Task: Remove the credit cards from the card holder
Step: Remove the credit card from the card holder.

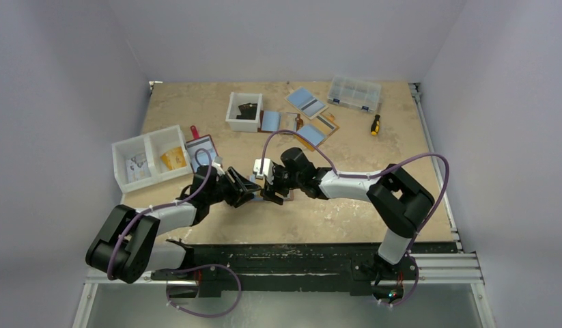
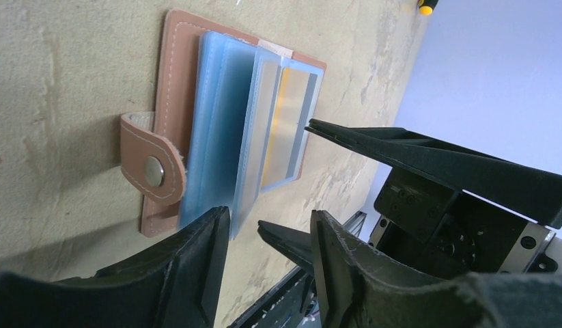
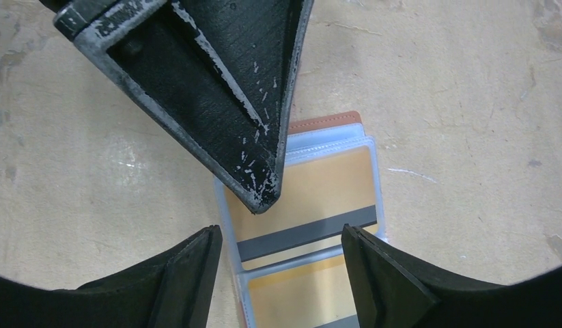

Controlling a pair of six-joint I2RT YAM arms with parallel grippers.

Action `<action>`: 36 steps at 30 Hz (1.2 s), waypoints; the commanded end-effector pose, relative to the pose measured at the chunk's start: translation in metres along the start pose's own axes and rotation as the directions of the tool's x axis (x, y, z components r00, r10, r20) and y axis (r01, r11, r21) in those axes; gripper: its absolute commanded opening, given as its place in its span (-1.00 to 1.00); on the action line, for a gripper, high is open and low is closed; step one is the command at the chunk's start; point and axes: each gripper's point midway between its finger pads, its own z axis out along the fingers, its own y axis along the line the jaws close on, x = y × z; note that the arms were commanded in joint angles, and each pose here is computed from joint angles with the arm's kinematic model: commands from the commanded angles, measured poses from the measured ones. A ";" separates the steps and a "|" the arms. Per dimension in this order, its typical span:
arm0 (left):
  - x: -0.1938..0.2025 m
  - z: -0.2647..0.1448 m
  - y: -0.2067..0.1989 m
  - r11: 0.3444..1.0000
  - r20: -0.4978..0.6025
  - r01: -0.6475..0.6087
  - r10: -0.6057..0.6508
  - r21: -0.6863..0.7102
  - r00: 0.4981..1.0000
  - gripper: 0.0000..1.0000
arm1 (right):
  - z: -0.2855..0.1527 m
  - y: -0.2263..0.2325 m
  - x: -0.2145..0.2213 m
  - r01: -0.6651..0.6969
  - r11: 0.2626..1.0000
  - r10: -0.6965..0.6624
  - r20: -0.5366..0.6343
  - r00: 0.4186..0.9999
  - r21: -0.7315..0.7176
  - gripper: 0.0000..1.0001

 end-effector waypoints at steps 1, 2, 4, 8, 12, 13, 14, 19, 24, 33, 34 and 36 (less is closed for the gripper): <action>-0.008 -0.003 -0.031 0.993 0.016 -0.040 0.038 0.113 0.999 -0.02 | -0.006 0.004 -0.018 0.010 1.000 -0.009 0.060 0.998 -0.028 0.49; -0.007 -0.003 -0.033 0.992 0.011 -0.039 0.038 0.122 0.999 -0.02 | -0.006 0.005 -0.018 0.009 0.999 -0.007 0.061 0.998 -0.033 0.50; -0.006 -0.002 -0.036 0.990 0.001 -0.036 0.037 0.139 0.999 -0.04 | -0.005 0.007 -0.018 0.006 0.999 -0.004 0.062 0.998 -0.043 0.53; -0.006 -0.001 -0.039 0.986 -0.003 -0.033 0.033 0.161 0.999 -0.06 | -0.004 0.007 -0.016 -0.001 0.999 0.003 0.058 0.998 -0.041 0.56; -0.006 -0.001 -0.042 0.985 -0.007 -0.033 0.035 0.168 0.999 -0.07 | -0.002 0.002 -0.014 -0.013 1.000 0.014 0.048 0.999 -0.018 0.56; -0.006 -0.001 -0.042 0.985 -0.008 -0.033 0.035 0.168 0.999 -0.07 | -0.002 0.000 -0.014 -0.017 1.000 0.018 0.047 0.999 -0.010 0.55; -0.006 -0.001 -0.041 0.986 -0.009 -0.033 0.035 0.166 0.999 -0.06 | -0.001 -0.002 -0.014 -0.024 1.000 0.024 0.045 0.999 0.000 0.54; -0.006 0.000 -0.042 0.985 -0.012 -0.031 0.033 0.167 0.999 -0.07 | -0.001 -0.005 -0.015 -0.040 0.999 0.040 0.050 0.998 0.013 0.50; -0.006 0.001 -0.042 0.986 -0.014 -0.027 0.030 0.165 0.999 -0.07 | -0.003 -0.011 -0.014 -0.054 0.998 0.052 0.050 0.997 0.033 0.36; -0.006 0.001 -0.043 0.985 -0.016 -0.026 0.029 0.168 0.999 -0.05 | -0.007 -0.022 -0.010 -0.077 0.995 0.074 0.047 0.996 0.060 0.20; -0.006 0.001 -0.043 0.986 -0.017 -0.025 0.028 0.168 0.999 -0.05 | -0.007 -0.022 -0.010 -0.076 0.995 0.073 0.048 0.996 0.059 0.20; -0.006 0.002 -0.043 0.986 -0.016 -0.024 0.028 0.167 0.999 -0.05 | -0.007 -0.024 -0.011 -0.077 0.995 0.074 0.048 0.996 0.066 0.19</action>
